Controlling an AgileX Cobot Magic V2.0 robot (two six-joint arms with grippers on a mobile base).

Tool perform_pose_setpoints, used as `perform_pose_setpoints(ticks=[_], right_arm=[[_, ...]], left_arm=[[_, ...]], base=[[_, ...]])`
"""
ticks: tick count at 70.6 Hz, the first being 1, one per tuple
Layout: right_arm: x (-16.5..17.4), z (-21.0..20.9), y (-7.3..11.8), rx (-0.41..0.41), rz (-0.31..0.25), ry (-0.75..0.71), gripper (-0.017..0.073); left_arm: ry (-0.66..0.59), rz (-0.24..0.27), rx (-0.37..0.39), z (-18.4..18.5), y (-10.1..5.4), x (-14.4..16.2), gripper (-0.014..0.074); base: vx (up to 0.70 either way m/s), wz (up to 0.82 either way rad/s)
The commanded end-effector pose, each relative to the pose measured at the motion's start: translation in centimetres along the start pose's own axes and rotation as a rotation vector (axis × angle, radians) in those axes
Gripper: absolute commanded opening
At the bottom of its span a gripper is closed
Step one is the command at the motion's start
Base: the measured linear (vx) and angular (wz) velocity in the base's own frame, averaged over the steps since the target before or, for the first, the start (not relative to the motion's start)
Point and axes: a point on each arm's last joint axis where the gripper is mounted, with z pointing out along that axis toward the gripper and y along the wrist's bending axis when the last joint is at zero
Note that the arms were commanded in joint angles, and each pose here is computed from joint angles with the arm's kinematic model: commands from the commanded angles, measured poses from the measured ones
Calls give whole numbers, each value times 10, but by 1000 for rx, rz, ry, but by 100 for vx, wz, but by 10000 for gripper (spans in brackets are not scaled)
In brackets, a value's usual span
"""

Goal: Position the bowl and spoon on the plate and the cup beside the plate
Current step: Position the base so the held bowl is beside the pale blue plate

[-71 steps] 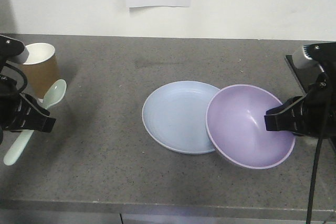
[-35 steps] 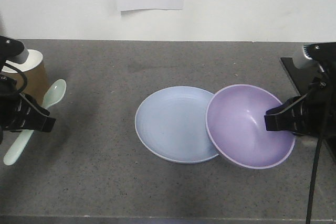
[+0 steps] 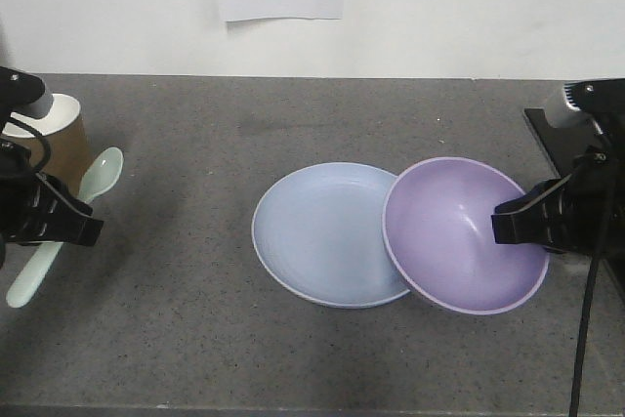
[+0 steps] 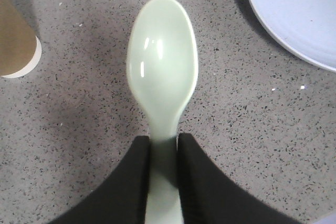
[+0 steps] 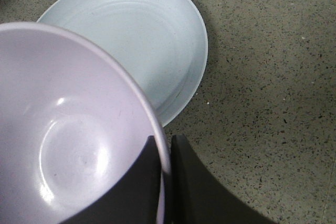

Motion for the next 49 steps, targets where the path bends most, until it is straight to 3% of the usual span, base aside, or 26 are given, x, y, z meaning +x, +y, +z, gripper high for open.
perform_pose_setpoints(ticks=[1,49], right_arm=[[-11,-11,2,6,5,-99,-3],[-11,-11,2,6,5,-99,-3]], left_arm=[[-102,-6,2,-13,-2,-9,80],[-105,-6,1,-13,-2,-9,78]], base=[[1,0],[4,0]])
